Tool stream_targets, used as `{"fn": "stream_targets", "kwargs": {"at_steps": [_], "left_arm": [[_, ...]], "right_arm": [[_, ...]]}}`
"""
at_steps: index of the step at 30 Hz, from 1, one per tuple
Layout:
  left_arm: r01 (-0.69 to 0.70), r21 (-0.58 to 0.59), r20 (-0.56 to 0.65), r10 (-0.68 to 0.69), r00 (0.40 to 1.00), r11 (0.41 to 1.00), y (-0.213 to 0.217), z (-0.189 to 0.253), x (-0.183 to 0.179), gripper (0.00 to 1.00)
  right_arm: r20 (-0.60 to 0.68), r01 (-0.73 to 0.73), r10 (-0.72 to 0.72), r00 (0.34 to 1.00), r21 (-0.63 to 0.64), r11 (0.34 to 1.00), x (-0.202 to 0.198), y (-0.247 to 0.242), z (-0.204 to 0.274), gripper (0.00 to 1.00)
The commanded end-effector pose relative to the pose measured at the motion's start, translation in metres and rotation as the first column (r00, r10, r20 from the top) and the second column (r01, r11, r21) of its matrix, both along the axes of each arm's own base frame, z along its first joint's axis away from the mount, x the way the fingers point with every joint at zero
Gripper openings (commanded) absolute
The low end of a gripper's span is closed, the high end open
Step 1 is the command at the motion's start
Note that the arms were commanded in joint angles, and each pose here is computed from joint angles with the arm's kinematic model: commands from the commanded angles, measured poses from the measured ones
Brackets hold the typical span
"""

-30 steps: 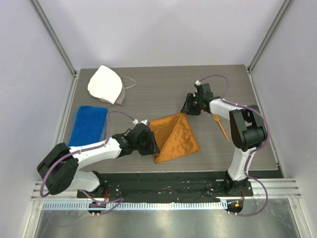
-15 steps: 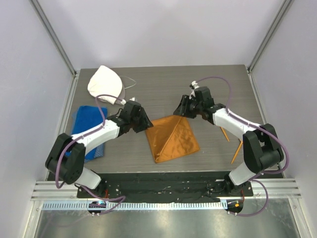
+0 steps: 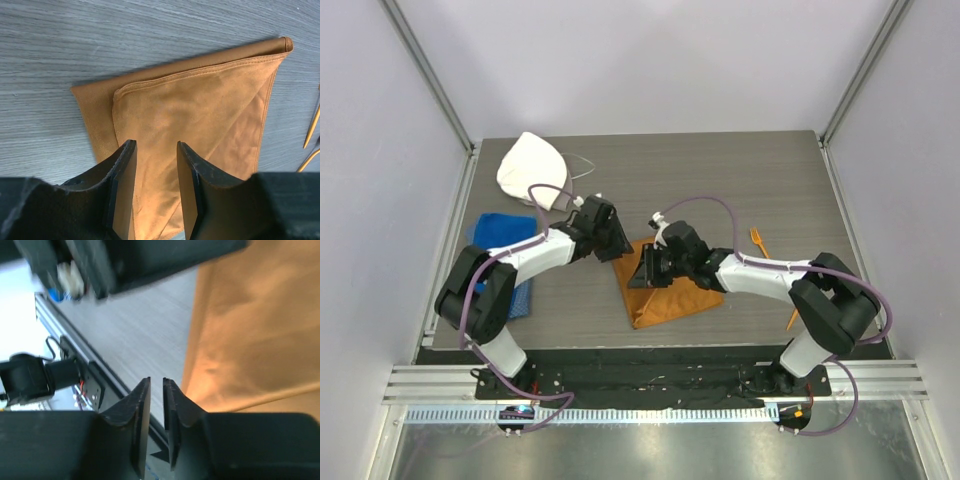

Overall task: Fold the napkin into a case and place the utensils inside
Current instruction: Smooth out the upper triangle-folded napkin at the center of the board.

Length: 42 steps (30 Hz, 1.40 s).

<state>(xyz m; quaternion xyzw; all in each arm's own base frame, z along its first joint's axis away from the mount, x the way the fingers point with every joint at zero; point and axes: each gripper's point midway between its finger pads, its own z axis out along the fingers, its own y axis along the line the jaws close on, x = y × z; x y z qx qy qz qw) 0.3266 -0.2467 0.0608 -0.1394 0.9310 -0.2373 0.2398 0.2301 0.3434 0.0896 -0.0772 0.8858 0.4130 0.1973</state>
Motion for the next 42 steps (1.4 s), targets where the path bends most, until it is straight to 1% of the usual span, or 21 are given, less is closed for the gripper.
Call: {"fn": "stream_targets", "kwargs": {"at_steps": [1, 5, 8, 13, 16, 28, 31, 35, 37, 38, 39, 42], "left_arm": [[0.013, -0.018, 0.042, -0.012, 0.999, 1.0, -0.004, 0.011, 0.012, 0.42], [0.019, -0.02, 0.037, -0.019, 0.999, 1.0, -0.006, 0.009, 0.011, 0.41], [0.033, -0.028, 0.028, -0.033, 0.999, 0.999, -0.009, 0.006, 0.012, 0.41], [0.036, -0.044, -0.033, -0.037, 0.999, 0.998, -0.011, -0.008, 0.009, 0.41], [0.029, -0.032, -0.039, -0.03, 0.999, 0.999, -0.007, -0.011, 0.009, 0.41], [0.029, -0.01, -0.024, -0.029, 0.999, 1.0, 0.0, -0.007, 0.015, 0.41], [0.026, 0.007, -0.015, -0.026, 1.0, 1.0, 0.003, -0.004, 0.016, 0.41], [0.021, 0.0, 0.012, -0.021, 1.0, 1.0, 0.005, 0.009, 0.016, 0.41], [0.014, 0.009, 0.021, -0.014, 1.0, 1.0, 0.009, 0.015, 0.014, 0.42], [0.011, 0.019, 0.021, -0.011, 1.0, 1.0, 0.011, 0.016, 0.013, 0.43], [0.005, 0.03, 0.022, -0.006, 1.0, 1.0, 0.014, 0.017, 0.013, 0.48], [-0.009, 0.088, 0.007, 0.009, 1.0, 0.996, 0.024, 0.014, 0.01, 0.53]], "right_arm": [[0.008, -0.012, 0.012, 1.0, 0.048, 0.999, -0.017, 0.015, 0.003, 0.22], [-0.011, -0.011, 0.011, 1.0, 0.023, 1.0, -0.026, 0.014, -0.012, 0.2], [-0.018, -0.008, 0.008, 1.0, 0.032, 0.999, -0.029, 0.015, -0.015, 0.2], [-0.042, -0.01, 0.011, 0.999, 0.019, 1.0, -0.038, 0.016, -0.029, 0.2], [-0.053, -0.017, 0.018, 0.998, 0.018, 1.0, -0.044, 0.017, -0.033, 0.2], [-0.093, -0.022, 0.021, 0.995, -0.01, 1.0, -0.07, 0.006, -0.055, 0.19], [-0.086, -0.02, 0.018, 0.996, -0.022, 1.0, -0.071, 0.003, -0.055, 0.19], [-0.07, -0.031, 0.028, 0.997, -0.035, 0.999, -0.073, 0.004, -0.048, 0.19], [-0.036, -0.035, 0.034, 0.999, -0.028, 0.999, -0.068, 0.007, -0.036, 0.19], [-0.036, -0.032, 0.03, 0.999, -0.051, 0.998, -0.067, 0.004, -0.036, 0.19], [-0.014, -0.032, 0.031, 0.999, -0.046, 0.998, -0.063, 0.007, -0.028, 0.2], [0.028, -0.027, 0.03, 0.999, -0.089, 0.996, -0.055, 0.005, -0.023, 0.22]]}}
